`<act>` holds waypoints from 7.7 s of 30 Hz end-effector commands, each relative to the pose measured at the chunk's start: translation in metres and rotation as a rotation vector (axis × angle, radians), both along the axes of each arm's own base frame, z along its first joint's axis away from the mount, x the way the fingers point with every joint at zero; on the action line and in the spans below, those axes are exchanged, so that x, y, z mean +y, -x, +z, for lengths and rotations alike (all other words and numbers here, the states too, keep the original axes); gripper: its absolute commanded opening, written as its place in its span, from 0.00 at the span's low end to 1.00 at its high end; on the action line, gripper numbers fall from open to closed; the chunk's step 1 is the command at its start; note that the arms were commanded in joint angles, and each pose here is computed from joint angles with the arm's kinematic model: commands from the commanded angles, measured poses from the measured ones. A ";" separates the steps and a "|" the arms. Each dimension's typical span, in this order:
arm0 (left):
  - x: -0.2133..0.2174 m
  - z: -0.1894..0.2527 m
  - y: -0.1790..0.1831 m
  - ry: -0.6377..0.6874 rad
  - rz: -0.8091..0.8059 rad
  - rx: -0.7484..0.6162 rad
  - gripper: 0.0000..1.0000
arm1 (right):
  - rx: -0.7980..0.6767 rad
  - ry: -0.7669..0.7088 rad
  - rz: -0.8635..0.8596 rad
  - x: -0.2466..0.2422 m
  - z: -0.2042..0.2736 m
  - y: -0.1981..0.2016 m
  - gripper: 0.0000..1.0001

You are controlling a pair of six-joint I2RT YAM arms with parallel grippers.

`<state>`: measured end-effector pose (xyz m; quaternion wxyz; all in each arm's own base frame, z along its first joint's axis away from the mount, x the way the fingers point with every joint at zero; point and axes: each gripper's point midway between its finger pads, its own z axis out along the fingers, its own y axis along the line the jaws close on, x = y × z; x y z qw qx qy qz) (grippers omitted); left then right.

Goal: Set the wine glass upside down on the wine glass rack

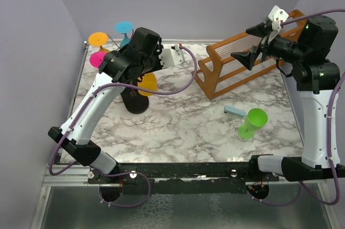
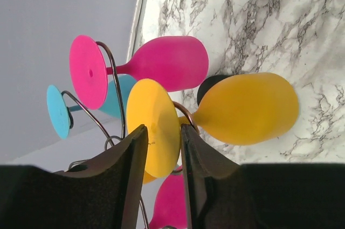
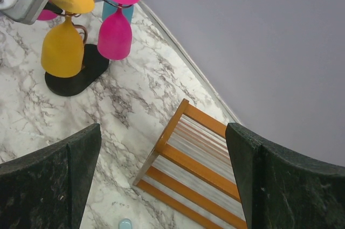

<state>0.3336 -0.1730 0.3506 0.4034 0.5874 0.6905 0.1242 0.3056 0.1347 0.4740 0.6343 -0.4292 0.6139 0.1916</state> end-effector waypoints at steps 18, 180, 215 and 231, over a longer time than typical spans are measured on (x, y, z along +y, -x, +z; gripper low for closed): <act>0.005 0.013 0.003 0.039 0.049 -0.033 0.41 | -0.036 0.014 -0.009 -0.003 0.001 -0.002 0.98; -0.091 0.148 -0.016 1.353 -0.055 0.425 0.82 | 0.045 -0.212 0.211 0.007 0.028 -0.011 0.01; -0.137 0.085 -0.004 1.368 -0.009 0.723 0.48 | 0.060 -0.218 0.120 0.030 0.020 -0.031 0.01; -0.136 0.082 -0.009 1.356 0.012 0.696 0.04 | 0.071 -0.192 0.157 0.036 0.006 -0.025 0.01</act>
